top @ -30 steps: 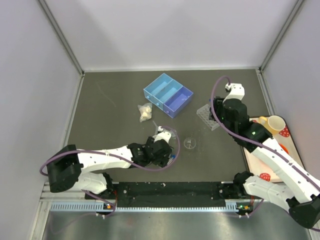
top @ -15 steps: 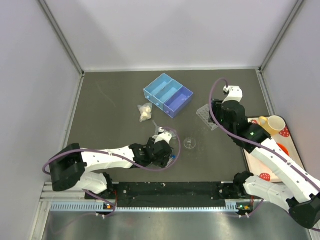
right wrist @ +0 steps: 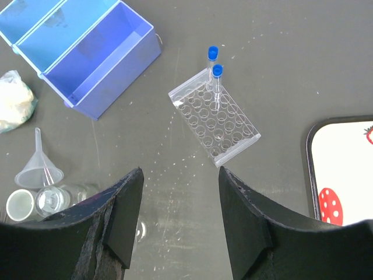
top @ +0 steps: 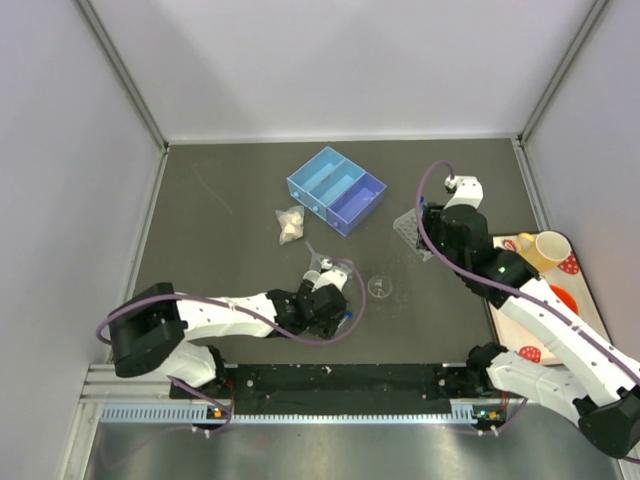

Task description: Organize the chemistry lab equipment

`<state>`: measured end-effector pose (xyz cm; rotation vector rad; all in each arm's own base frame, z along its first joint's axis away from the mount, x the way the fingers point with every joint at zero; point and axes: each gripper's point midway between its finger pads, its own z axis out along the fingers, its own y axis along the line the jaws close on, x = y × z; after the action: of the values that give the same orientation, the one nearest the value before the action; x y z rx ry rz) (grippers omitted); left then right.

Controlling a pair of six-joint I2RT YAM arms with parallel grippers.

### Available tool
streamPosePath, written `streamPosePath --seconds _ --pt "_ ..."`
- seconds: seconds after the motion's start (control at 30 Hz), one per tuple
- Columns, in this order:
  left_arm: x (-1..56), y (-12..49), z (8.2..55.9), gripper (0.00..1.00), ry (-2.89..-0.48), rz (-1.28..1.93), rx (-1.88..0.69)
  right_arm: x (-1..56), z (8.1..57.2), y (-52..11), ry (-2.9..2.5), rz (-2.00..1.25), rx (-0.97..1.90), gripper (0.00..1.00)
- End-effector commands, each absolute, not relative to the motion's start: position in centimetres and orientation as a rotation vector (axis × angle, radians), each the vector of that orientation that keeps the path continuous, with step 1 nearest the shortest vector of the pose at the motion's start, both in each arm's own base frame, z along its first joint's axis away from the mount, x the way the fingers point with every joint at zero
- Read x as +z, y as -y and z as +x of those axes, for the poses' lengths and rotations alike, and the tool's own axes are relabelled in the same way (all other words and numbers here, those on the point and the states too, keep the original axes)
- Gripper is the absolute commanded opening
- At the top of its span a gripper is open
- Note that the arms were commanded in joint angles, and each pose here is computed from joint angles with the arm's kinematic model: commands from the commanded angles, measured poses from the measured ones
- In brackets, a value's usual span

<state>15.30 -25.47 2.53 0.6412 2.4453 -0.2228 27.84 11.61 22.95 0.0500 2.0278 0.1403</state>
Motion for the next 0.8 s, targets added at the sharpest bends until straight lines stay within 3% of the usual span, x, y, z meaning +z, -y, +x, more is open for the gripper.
streamPosePath --seconds 0.0,0.2,0.4,0.77 --pt "1.9 26.2 15.1 0.72 -2.448 0.633 -0.249 23.5 27.8 -12.1 -1.992 0.061 0.182 0.55" --pt "1.3 26.5 14.5 0.61 -2.466 0.655 -0.25 23.2 27.6 -11.9 -1.989 0.06 0.183 0.55" --pt "1.1 26.6 13.9 0.38 -2.477 0.674 -0.253 23.1 27.6 -12.0 -1.992 0.057 0.186 0.53" --pt "1.4 25.7 13.0 0.14 -2.489 0.683 -0.238 23.6 27.5 -12.1 -1.985 0.048 0.2 0.52"
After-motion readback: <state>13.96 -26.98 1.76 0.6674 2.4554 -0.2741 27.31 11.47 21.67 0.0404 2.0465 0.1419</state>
